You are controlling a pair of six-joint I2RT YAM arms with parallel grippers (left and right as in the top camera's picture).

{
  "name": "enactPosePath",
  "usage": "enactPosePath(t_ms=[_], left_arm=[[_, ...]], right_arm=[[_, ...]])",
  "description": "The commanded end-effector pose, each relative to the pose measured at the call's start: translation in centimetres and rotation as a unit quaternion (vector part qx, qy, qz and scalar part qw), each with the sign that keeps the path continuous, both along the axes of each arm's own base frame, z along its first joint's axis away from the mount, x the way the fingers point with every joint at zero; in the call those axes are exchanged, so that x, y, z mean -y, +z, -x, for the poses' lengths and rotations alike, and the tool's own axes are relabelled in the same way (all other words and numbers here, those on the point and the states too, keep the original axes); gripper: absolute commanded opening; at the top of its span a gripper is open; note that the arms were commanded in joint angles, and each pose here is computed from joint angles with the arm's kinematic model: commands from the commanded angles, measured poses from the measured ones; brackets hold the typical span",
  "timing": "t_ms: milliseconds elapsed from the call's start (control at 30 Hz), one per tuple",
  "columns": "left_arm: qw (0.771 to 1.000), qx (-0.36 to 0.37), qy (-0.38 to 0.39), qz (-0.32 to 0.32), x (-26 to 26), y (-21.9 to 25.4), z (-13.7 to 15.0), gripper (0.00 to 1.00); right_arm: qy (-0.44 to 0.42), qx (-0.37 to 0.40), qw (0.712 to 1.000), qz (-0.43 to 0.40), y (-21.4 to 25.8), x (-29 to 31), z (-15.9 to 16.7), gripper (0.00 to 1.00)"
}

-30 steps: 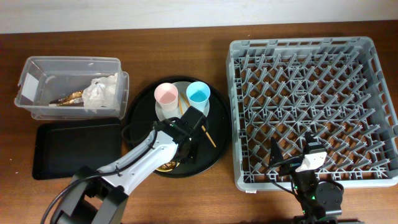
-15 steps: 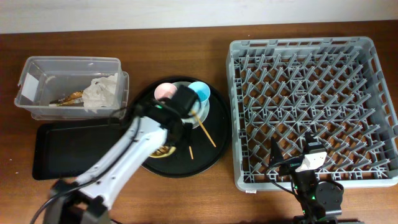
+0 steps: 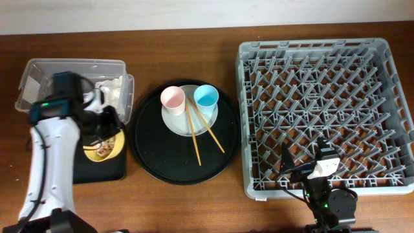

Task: Sort waste into correct bins and load items into the dishwasher rack
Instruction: 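Tip the yellow bowl over the black tray to dump food scraps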

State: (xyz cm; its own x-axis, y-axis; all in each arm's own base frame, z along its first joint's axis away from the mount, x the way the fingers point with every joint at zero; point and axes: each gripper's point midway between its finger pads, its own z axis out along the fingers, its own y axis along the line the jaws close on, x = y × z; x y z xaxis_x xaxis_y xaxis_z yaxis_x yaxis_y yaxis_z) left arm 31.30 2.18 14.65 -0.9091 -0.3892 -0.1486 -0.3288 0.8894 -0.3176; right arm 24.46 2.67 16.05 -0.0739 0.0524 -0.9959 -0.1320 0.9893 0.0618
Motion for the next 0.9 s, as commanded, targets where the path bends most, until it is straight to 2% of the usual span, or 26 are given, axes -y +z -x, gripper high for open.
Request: enactPosePath(t_ms=[0,233,433,600,733,867], left_arm=[[0.995,0.064,0.008,0.073,-1.7,2.1,-0.4,0.0],[0.97,0.15,0.066,0.181,-4.8,2.8,-0.9,0.0],[0.934,0.233,0.092,0.254,-6.7,2.7,-0.9,0.0],[0.911,0.282,0.11,0.281,-8.6,2.7,-0.4,0.0],[0.882,0.337,0.109,0.312,-9.7,3.7,0.2,0.0],[0.879,0.336,0.125,0.313,-10.5,2.8,0.6,0.0]], right_arm=[[-0.003,-0.002,1.0,-0.001,-0.3,0.1,0.0,0.99],[-0.003,-0.002,1.0,-0.001,-0.3,0.1,0.0,0.98],[-0.003,-0.002,1.0,-0.001,-0.3,0.1,0.0,0.98],[-0.003,-0.002,1.0,-0.001,-0.3,0.1,0.0,0.98],[-0.003,-0.002,1.0,-0.001,-0.3,0.1,0.0,0.99],[-0.003,-0.002,1.0,-0.001,-0.3,0.1,0.0,0.98]])
